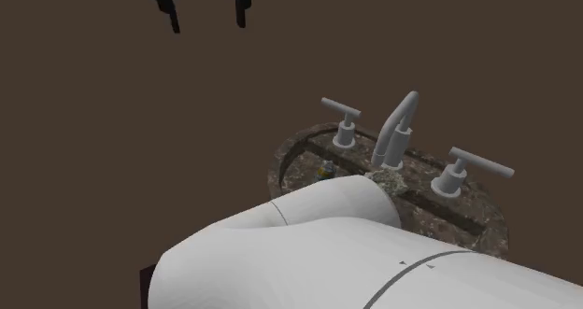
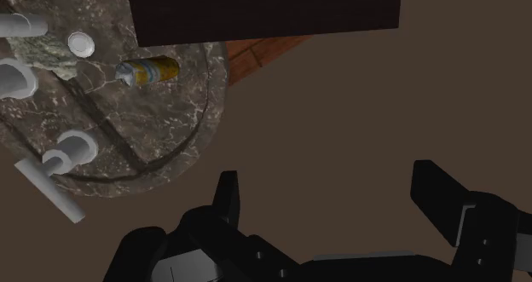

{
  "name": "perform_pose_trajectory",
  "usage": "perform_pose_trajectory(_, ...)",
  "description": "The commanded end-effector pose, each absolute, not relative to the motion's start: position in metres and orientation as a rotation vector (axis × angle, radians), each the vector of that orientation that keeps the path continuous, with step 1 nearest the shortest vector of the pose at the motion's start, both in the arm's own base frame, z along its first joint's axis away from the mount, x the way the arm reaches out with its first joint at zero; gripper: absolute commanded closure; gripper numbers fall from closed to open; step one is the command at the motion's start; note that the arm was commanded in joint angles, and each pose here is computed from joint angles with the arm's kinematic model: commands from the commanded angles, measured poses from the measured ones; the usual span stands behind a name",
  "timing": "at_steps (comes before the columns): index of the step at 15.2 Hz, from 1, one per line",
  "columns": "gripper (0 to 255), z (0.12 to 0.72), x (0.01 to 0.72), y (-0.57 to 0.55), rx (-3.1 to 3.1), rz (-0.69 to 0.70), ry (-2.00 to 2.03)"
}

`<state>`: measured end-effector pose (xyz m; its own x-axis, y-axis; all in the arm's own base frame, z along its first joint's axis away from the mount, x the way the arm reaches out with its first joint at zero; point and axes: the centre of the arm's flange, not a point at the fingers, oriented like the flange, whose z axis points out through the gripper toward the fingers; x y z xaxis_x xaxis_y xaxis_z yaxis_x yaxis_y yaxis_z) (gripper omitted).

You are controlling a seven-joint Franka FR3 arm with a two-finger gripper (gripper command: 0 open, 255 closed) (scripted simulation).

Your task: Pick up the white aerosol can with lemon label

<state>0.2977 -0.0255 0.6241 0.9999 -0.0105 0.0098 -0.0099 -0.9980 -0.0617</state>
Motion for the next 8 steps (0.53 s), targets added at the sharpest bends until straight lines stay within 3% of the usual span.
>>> perform_pose_trajectory(1,0,0.624,0.298,-0.026,-3.08,-0.016,0.016)
perform_pose_trajectory(8,0,0.552,0.309,-0.092,-3.03,0.078,-0.031)
